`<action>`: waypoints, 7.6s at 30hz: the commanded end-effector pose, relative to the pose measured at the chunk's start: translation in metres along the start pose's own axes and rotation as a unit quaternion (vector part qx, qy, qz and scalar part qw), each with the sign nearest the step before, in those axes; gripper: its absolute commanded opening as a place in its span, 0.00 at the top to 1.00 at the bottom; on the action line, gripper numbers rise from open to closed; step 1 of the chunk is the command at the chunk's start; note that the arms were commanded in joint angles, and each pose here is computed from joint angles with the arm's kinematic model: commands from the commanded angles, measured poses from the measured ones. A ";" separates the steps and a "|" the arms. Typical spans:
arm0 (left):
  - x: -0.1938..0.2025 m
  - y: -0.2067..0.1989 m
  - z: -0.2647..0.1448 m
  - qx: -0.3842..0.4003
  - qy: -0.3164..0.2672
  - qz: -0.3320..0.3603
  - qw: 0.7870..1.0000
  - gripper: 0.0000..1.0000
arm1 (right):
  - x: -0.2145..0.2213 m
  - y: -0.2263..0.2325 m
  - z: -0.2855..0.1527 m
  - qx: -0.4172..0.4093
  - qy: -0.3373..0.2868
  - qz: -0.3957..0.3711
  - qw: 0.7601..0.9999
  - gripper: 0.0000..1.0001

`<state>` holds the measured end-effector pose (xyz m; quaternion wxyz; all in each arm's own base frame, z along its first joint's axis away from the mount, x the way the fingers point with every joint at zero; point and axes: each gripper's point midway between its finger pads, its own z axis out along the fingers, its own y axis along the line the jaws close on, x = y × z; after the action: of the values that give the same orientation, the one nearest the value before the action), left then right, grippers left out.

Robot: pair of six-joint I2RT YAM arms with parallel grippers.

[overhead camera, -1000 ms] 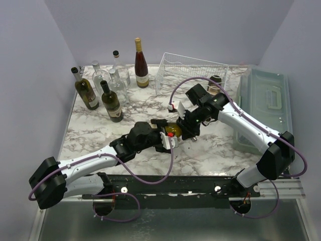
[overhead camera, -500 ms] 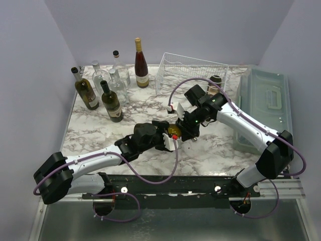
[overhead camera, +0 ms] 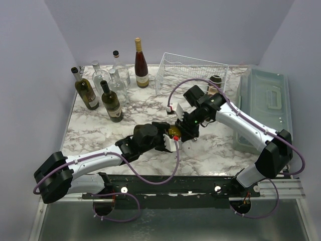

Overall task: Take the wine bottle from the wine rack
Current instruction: Pick up the wine bottle from the wine rack, then place the wine bottle at the center of the board.

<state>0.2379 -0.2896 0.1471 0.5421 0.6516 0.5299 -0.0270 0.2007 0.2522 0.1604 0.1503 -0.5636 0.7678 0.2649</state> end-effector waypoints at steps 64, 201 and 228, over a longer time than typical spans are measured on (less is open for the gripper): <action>-0.065 -0.029 -0.080 0.022 -0.249 -0.367 0.896 1.00 | -0.097 0.087 -0.071 -0.132 -0.306 -0.302 0.893 0.16; -0.009 0.266 -0.087 -0.315 -0.202 -0.388 0.843 1.00 | -0.021 -0.029 -0.112 0.050 -0.417 -0.008 0.908 0.09; 0.076 0.381 -0.020 -0.413 -0.188 -0.357 0.817 1.00 | -0.012 -0.035 -0.115 0.078 -0.401 -0.003 0.913 0.08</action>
<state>0.5251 -0.1776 0.2950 0.7268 0.1332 0.6617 -0.1272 0.2420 0.1906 0.2479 0.4842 -0.3971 0.6575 0.4191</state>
